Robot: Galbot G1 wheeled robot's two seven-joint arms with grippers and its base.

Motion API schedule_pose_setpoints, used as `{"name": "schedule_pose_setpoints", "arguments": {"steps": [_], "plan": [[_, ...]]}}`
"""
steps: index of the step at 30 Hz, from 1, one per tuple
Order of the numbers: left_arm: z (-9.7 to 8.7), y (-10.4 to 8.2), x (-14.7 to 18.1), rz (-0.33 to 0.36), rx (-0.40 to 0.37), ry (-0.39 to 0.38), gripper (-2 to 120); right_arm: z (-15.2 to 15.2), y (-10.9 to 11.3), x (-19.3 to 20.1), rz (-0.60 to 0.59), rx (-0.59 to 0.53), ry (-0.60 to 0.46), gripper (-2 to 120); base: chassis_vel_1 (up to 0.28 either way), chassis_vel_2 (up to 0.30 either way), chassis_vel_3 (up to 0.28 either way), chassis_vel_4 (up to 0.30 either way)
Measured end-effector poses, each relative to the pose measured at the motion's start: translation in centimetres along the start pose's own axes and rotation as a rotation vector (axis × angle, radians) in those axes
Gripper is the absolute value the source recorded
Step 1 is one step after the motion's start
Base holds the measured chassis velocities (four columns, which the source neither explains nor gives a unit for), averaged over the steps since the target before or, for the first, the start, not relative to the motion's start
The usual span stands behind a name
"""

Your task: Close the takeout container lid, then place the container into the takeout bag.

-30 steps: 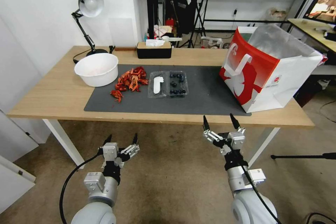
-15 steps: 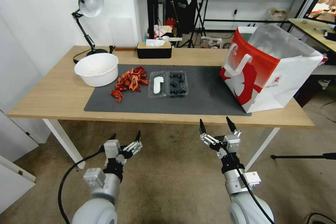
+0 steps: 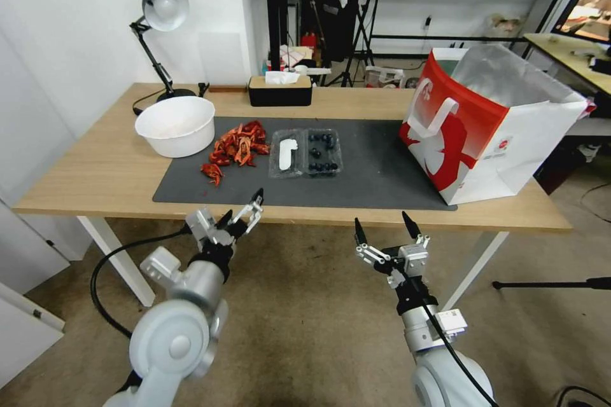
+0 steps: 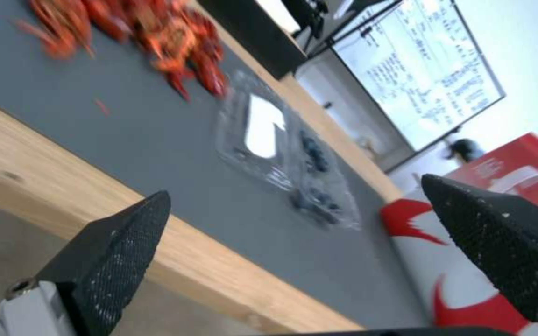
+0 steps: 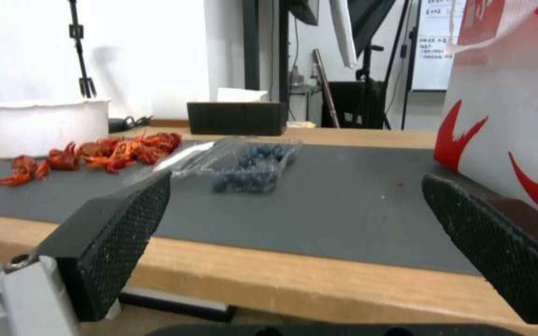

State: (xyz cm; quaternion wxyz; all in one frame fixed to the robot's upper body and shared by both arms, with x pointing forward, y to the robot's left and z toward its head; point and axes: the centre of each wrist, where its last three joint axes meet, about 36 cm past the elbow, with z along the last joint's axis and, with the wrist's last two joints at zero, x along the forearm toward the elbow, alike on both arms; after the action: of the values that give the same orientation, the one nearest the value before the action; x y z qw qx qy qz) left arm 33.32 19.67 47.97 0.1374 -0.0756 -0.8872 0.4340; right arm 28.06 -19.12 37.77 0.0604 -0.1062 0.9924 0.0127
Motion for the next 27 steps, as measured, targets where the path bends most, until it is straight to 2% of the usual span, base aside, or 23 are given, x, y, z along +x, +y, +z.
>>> {"name": "schedule_pose_setpoints", "arguments": {"steps": [2, 6, 8, 18, 27], "plan": [[0.3, -0.1, -1.7, 0.008, 0.070, 0.027, 100, 0.1, 0.0, 0.5, 0.008, 0.002, 0.010, 100, 0.000, 0.000, 0.000, 0.000], [0.5, -0.5, -3.1, 0.011, 0.112, 0.034, 100, 0.1, 0.1, 0.7, 0.015, 0.004, 0.011, 100, 0.000, 0.000, 0.000, 0.000], [0.9, -1.2, -5.0, 0.024, 0.144, 0.046, 100, 0.0, 0.3, 1.0, 0.021, 0.005, 0.014, 100, 0.000, 0.000, 0.000, 0.000], [2.1, -4.5, -10.2, 0.030, 0.174, 0.032, 100, 0.3, 0.8, 1.8, 0.037, 0.016, 0.022, 100, 0.000, 0.000, 0.000, 0.000], [3.5, -5.8, -12.5, -0.007, 0.164, 0.077, 100, 0.4, 1.0, 1.8, 0.040, 0.022, 0.025, 100, 0.000, 0.000, 0.000, 0.000]]}}
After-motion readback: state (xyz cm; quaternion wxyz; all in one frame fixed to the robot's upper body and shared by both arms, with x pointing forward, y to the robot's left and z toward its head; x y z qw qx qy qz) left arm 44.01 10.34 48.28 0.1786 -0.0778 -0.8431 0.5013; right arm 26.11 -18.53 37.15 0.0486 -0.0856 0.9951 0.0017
